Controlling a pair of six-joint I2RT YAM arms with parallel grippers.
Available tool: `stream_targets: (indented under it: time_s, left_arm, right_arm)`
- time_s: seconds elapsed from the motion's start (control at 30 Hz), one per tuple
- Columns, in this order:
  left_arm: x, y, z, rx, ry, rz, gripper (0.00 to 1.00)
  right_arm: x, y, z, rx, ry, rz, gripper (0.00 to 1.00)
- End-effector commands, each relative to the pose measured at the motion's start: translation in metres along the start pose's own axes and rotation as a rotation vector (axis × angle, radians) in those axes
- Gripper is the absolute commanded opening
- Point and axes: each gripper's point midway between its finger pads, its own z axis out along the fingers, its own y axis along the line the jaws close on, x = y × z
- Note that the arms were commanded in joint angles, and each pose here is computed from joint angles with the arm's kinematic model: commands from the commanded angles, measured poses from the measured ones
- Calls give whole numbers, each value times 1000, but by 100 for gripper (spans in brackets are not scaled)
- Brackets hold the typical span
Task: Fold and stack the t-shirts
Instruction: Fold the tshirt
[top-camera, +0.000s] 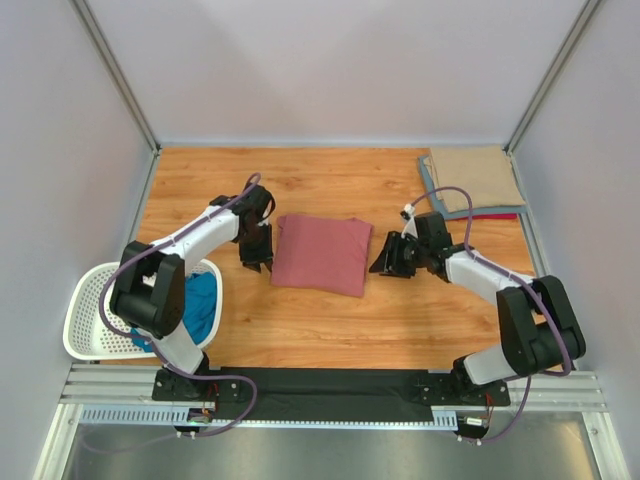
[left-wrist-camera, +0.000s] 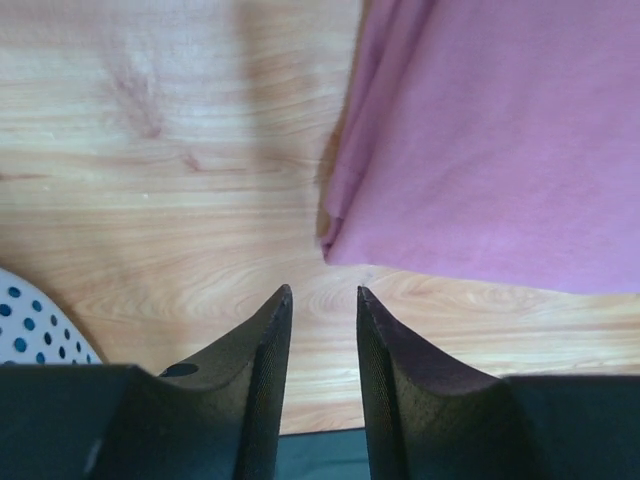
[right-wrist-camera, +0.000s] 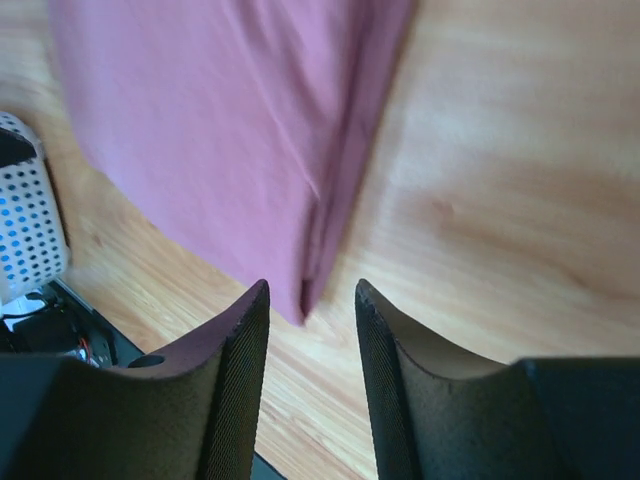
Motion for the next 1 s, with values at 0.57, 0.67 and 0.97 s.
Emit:
stream_targets:
  time_s: [0.57,0.67,0.97]
  left_arm:
    - [3,-31,41,62,47,40,37]
    - [4,-25,46,35,49,30,37]
    - [7,5,61,-134,55,7,37]
  right_arm:
    - [-115,2,59,-29,-92,-115,42]
    - [-120,-4,66,-44,-98,-112,33]
    - [-150,-7,53,-173,-190,-115,0]
